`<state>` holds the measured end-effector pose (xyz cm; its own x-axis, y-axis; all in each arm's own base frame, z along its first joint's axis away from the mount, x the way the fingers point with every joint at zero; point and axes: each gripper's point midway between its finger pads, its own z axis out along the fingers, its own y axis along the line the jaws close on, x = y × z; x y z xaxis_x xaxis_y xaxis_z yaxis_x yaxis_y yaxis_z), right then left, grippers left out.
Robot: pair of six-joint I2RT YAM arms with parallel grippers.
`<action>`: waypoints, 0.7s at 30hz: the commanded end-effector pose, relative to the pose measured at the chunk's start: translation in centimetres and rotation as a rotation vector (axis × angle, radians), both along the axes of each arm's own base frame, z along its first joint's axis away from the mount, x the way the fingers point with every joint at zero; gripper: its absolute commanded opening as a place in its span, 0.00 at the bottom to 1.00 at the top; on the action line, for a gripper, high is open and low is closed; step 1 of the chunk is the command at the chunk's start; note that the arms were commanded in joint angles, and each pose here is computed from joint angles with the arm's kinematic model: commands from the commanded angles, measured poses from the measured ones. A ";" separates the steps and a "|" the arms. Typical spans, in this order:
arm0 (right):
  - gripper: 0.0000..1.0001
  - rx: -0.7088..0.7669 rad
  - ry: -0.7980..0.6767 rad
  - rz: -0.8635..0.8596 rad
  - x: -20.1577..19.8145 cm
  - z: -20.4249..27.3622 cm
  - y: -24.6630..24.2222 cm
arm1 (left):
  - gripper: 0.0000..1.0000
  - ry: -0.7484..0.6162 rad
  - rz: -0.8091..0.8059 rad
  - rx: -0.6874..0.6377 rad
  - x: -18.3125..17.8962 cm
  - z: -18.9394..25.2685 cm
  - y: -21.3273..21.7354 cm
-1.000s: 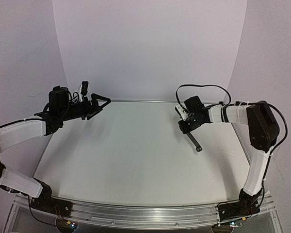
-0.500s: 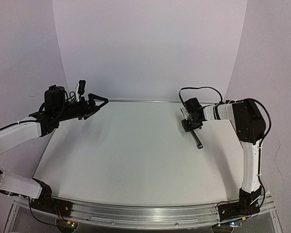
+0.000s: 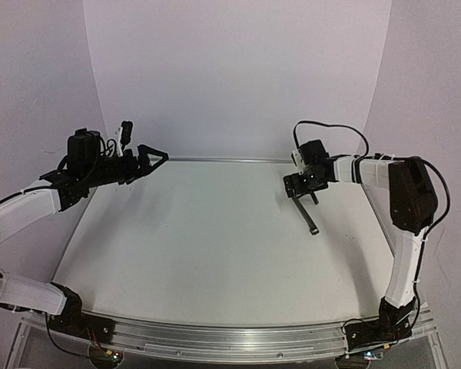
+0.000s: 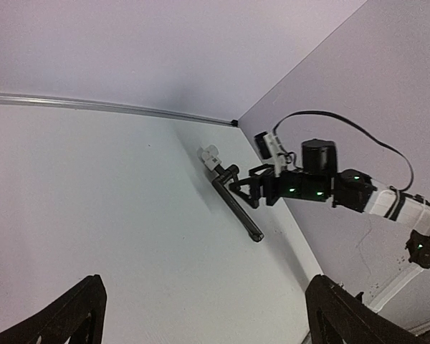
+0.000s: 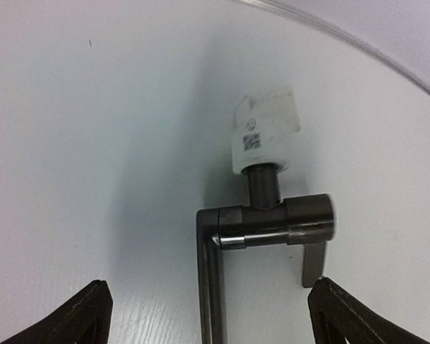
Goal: Install the water faucets
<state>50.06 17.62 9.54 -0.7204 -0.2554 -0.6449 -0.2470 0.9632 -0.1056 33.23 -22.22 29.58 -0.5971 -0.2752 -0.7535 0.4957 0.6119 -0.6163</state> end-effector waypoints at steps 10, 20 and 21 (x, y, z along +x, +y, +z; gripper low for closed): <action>0.98 0.361 -0.381 -0.017 -10.6 24.9 -2.5 | 1.00 -0.348 0.339 0.094 0.5 11.9 6.3; 0.98 0.402 -0.711 -0.091 -19.2 35.8 -8.6 | 1.00 -0.511 0.542 0.146 -2.6 17.7 11.3; 0.98 0.407 -0.731 -0.097 -19.8 36.4 -9.0 | 1.00 -0.520 0.556 0.146 -2.9 18.0 11.7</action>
